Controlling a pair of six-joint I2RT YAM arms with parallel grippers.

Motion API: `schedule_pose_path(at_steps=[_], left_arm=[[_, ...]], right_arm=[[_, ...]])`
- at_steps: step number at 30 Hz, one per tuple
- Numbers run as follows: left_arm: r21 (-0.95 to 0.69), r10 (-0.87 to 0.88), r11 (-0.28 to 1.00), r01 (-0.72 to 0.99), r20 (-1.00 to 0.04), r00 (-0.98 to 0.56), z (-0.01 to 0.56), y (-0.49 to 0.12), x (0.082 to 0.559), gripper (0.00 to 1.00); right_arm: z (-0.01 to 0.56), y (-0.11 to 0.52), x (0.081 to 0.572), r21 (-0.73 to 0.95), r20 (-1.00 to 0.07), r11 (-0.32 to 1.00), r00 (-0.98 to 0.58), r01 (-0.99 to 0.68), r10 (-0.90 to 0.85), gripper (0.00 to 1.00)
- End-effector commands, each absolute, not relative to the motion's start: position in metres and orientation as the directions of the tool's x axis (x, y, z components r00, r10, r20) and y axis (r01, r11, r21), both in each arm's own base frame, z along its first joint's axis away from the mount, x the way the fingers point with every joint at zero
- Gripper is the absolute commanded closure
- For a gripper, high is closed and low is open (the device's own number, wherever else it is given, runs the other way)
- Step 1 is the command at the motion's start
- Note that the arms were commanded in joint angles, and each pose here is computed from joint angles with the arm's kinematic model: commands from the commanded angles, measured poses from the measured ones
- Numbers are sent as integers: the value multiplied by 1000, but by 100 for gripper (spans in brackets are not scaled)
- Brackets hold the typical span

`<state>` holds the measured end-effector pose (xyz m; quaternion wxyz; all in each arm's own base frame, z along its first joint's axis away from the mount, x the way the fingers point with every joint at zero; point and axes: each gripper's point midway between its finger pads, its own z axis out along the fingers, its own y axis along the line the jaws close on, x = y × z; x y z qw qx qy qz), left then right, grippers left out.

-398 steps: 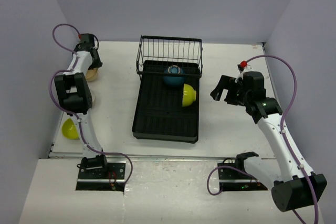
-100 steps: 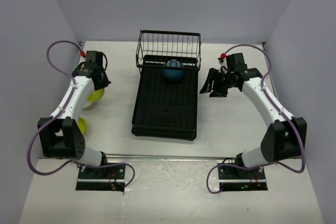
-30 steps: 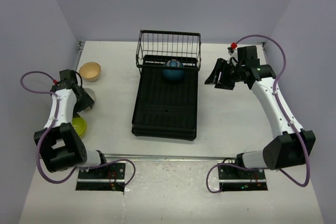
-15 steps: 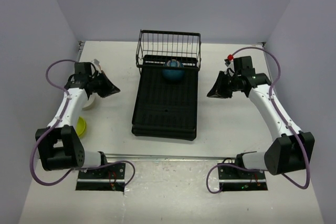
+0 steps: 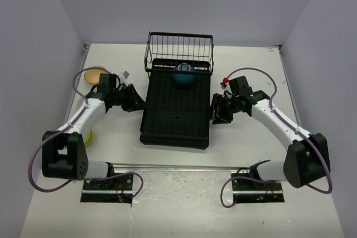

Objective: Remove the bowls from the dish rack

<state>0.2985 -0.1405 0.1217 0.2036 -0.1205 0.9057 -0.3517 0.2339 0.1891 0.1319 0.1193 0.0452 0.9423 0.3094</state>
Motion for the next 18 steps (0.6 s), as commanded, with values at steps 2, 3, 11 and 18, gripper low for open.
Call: schedule_pose_path(at_steps=[2,3,11,18], left_arm=[[-711,-341,703,-30,-299,-891,125,-155,303,68],[-708,-340,705,-32,-297,-892,124,-156,303,68],[-669,-300,742,-42,-276,-913,102,-172,298,69],[-594,-319,798,-104,-270,-909,80,-160,299,75]], right_arm=[[119,200,236,623,-170,781,-967,45,191,49],[116,200,237,623,-171,781,-966,49,196,50],[90,200,240,596,-121,796,-968,104,218,68],[84,201,250,578,-120,808,-968,113,222,100]])
